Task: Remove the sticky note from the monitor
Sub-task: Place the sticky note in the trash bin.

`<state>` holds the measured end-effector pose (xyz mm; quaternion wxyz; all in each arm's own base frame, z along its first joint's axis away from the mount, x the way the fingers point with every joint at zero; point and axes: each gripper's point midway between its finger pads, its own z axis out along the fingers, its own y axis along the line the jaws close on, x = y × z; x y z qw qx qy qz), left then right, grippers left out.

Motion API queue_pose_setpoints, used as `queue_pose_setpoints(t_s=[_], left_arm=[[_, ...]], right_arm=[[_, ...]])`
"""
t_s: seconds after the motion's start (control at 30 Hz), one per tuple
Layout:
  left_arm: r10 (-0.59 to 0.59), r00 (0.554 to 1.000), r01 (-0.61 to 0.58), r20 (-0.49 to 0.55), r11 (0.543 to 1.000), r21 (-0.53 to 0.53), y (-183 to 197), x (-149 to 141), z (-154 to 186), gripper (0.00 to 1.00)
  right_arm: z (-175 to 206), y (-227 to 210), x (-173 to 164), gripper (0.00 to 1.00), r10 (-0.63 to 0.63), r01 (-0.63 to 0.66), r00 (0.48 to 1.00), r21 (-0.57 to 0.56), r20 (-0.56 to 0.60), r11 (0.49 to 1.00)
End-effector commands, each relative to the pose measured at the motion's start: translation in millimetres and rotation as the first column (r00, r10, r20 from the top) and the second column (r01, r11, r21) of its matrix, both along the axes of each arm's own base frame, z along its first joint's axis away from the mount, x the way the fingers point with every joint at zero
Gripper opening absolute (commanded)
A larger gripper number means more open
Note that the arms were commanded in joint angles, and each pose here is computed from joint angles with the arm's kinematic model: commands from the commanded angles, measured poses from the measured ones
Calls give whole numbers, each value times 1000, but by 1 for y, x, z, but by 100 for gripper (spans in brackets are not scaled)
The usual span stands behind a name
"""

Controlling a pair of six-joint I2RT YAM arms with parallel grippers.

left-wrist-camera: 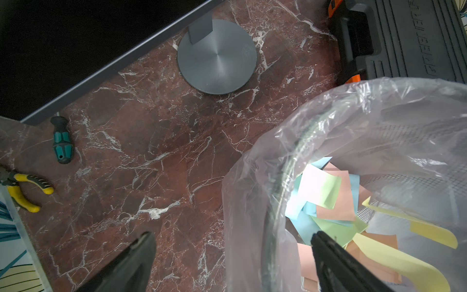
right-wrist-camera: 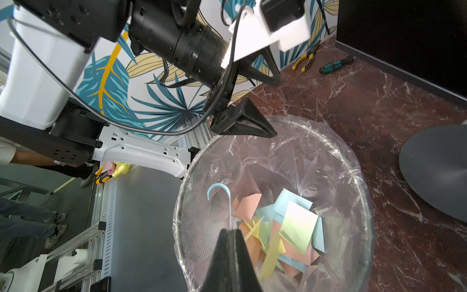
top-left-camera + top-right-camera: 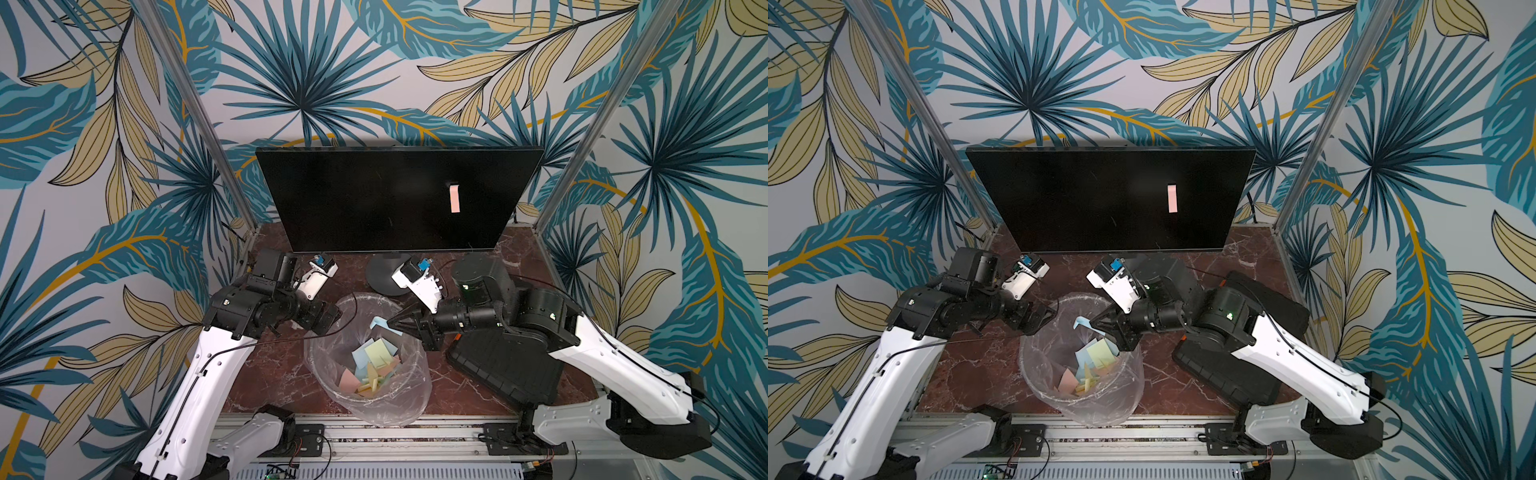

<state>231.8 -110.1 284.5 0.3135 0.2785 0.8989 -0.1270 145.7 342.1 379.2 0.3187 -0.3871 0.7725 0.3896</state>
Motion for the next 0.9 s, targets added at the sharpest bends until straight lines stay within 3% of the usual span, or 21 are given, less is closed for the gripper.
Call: queue_pose_setpoints(t_s=[0.0, 0.17, 0.2, 0.27, 0.37, 0.47, 0.7, 0.87], left_arm=[[-4, 1000, 4, 0, 1000, -14, 0, -3, 5, 100], [-26, 999, 25, -27, 999, -30, -5, -4, 1, 100], [-28, 999, 27, -29, 999, -31, -6, -4, 1, 100], [-31, 999, 31, -26, 999, -31, -6, -3, 2, 100], [-21, 999, 21, -23, 1000, -23, -5, -1, 3, 100], [-21, 1000, 21, -8, 1000, -20, -4, 0, 6, 100], [-88, 996, 89, 17, 995, -40, -9, -13, 16, 100], [-185, 982, 186, 21, 978, -95, -20, -35, 24, 100]], right_arm=[[-32, 11, 1, 0, 14, -15, 1000, -103, -12, 995], [-60, 31, -2, 0, 51, -56, 998, -185, -32, 981], [-65, 35, -1, 4, 50, -56, 998, -192, -38, 980], [-79, 43, -3, 16, 68, -81, 995, -217, -66, 973], [-107, 49, -7, 50, 91, -115, 991, -277, -96, 954], [-111, 52, -3, 66, 74, -91, 995, -263, -72, 960], [-83, 65, -2, 78, 92, -95, 995, -130, -30, 987], [-80, 75, -2, 79, 97, -101, 994, -75, -47, 992]])
